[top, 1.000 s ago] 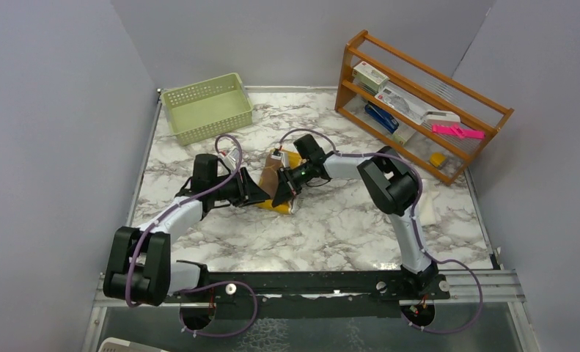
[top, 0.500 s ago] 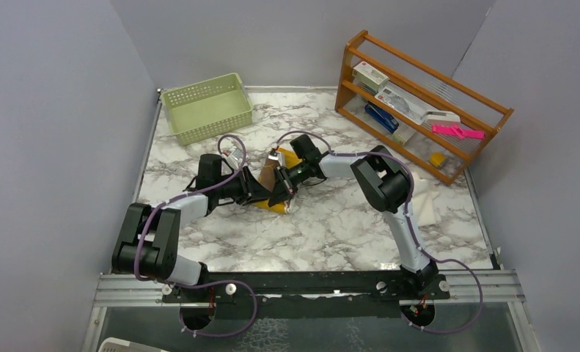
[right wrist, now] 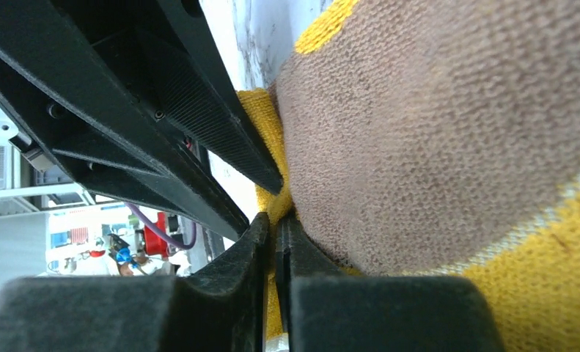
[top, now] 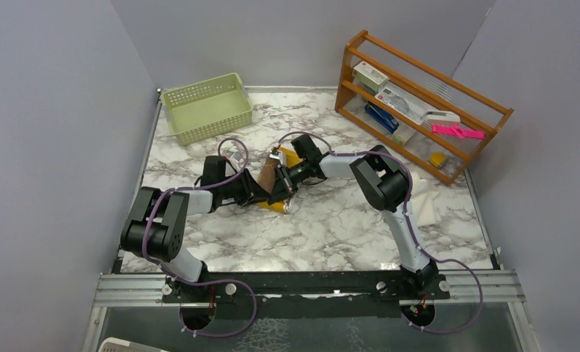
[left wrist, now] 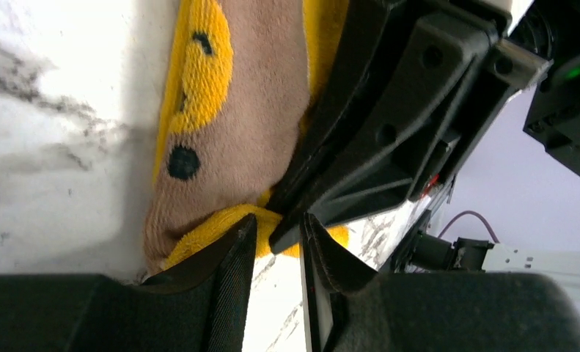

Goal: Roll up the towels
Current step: Roll the towel at the center of the board.

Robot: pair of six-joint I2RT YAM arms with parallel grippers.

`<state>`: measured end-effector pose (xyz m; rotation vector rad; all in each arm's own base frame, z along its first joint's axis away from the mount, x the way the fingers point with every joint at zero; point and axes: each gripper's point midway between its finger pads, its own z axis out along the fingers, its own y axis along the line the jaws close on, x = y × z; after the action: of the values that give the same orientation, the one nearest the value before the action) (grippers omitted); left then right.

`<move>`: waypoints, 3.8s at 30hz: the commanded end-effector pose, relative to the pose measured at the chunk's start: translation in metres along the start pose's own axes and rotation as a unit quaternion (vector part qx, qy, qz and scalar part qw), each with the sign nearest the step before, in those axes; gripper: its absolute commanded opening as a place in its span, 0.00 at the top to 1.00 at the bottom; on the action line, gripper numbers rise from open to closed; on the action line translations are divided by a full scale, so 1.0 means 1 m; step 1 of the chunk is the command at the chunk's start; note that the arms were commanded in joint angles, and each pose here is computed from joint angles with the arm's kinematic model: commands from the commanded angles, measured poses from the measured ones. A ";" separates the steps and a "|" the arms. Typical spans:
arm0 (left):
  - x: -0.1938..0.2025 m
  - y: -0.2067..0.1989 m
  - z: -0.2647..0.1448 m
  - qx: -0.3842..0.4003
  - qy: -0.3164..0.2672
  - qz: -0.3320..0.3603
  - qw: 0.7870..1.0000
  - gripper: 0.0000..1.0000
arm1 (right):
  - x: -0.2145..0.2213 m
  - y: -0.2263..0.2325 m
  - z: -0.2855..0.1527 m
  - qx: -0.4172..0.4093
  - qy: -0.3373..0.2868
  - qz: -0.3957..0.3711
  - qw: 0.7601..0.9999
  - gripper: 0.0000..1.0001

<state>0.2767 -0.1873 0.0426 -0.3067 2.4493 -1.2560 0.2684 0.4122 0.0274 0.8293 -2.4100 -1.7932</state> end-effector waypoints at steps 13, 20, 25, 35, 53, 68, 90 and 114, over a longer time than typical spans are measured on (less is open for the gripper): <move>-0.012 0.049 0.014 -0.088 -0.035 0.000 0.996 0.72 | -0.023 0.014 -0.049 0.156 -0.078 -0.191 0.966 0.47; -0.012 0.048 0.016 -0.083 -0.029 0.002 0.996 0.73 | -0.038 0.042 -0.082 0.279 -0.144 -0.335 0.888 0.37; -0.010 0.044 0.016 -0.077 -0.025 0.002 0.997 0.72 | -0.031 0.063 -0.078 0.353 -0.146 -0.435 0.815 0.37; -0.015 0.028 0.008 -0.066 -0.034 0.010 0.997 0.71 | -0.011 0.024 -0.044 0.445 -0.042 -0.505 0.738 0.37; -0.035 0.002 -0.002 -0.051 -0.037 0.034 0.997 0.68 | 0.021 -0.023 -0.040 0.479 0.020 -0.473 0.740 0.62; -0.077 -0.028 -0.077 -0.039 -0.106 0.058 0.992 0.63 | 0.046 0.030 -0.014 0.342 -0.008 -0.341 0.876 0.99; -0.059 -0.061 -0.075 0.014 -0.071 0.099 0.992 0.59 | 0.009 0.021 -0.043 0.027 -0.004 -0.026 0.999 0.99; -0.031 -0.058 0.023 0.046 0.006 0.083 0.996 0.62 | 0.018 -0.047 -0.059 0.058 -0.049 0.167 0.983 0.99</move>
<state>0.2973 -0.2186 0.0860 -0.0616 2.4179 -1.2633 0.2920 0.3490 0.0239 0.3820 -2.5189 -1.6735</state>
